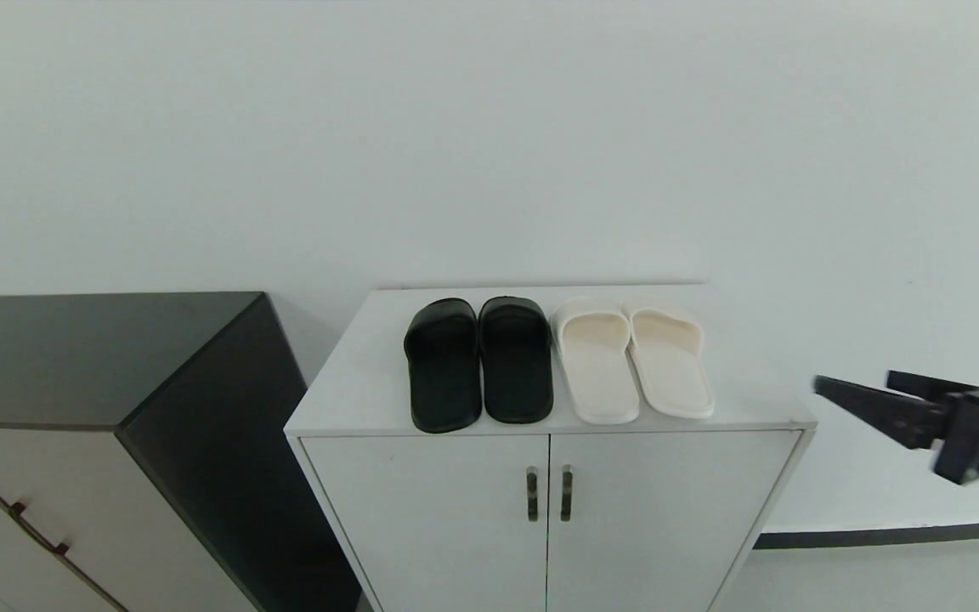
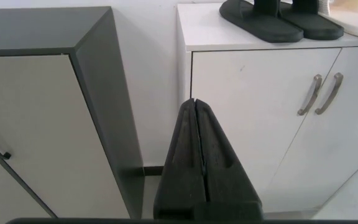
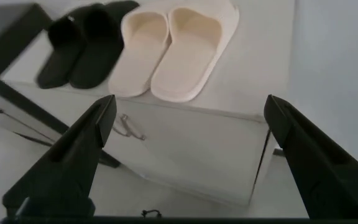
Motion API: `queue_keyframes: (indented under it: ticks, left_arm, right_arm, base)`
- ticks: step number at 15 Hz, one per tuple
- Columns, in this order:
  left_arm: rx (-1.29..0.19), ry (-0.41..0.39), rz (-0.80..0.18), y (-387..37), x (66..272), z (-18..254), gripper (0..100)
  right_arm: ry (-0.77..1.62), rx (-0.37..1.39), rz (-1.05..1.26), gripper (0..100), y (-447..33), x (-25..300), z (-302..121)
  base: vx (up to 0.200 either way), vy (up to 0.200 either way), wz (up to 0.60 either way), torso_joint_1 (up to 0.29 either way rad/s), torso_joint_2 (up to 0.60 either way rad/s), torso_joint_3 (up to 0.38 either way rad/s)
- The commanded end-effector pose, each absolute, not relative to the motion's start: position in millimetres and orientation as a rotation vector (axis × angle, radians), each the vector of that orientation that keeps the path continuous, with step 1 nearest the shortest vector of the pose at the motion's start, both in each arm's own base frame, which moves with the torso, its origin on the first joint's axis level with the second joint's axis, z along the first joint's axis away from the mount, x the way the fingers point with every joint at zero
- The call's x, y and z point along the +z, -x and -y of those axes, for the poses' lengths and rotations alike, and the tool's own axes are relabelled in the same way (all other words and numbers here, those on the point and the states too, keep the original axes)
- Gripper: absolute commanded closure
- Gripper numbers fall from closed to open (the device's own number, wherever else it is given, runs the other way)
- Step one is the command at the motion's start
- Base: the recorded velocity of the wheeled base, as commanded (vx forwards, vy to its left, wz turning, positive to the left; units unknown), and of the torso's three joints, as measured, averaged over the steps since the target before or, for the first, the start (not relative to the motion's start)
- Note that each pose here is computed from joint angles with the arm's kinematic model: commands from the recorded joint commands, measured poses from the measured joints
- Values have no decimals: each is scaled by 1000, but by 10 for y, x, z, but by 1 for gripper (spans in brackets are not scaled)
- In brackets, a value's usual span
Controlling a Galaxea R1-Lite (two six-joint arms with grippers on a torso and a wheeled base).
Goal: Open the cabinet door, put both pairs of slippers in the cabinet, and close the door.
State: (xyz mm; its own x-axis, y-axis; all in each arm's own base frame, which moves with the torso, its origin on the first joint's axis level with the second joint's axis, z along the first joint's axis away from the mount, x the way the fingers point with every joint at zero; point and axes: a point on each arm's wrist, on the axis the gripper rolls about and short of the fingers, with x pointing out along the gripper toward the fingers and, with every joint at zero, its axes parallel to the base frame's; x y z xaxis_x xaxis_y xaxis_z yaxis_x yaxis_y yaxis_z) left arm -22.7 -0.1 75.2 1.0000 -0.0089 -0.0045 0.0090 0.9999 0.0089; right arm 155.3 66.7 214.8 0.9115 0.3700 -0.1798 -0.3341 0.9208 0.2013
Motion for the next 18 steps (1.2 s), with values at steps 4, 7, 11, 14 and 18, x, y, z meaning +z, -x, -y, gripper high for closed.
queue_keyframes:
  ticks: [4,7,11,14,18]
  left_arm:
    - [-12,-11,-5,227,752,1,100]
    - [-12,-18,-4,227,752,1,100]
    - [-14,-18,-6,227,750,2,100]
    - [-14,-18,-4,227,752,2,100]
    - [-14,-17,-4,227,752,2,100]
  right_arm:
    - [-132,292,-324,0,-2277,2137,-1458]
    - [-90,213,-332,0,-2507,1993,-1805]
    - [-96,129,-263,0,-2879,1787,-2097]
    - [-69,128,-249,0,-3010,1637,-2217]
    - [-41,111,-200,0,-3214,1514,-2363]
  base:
    - [0,0,0,0,0,0]
    - [0,0,0,0,0,0]
    - [0,0,0,0,0,0]
    - [0,0,0,0,0,0]
    - [0,0,0,0,0,0]
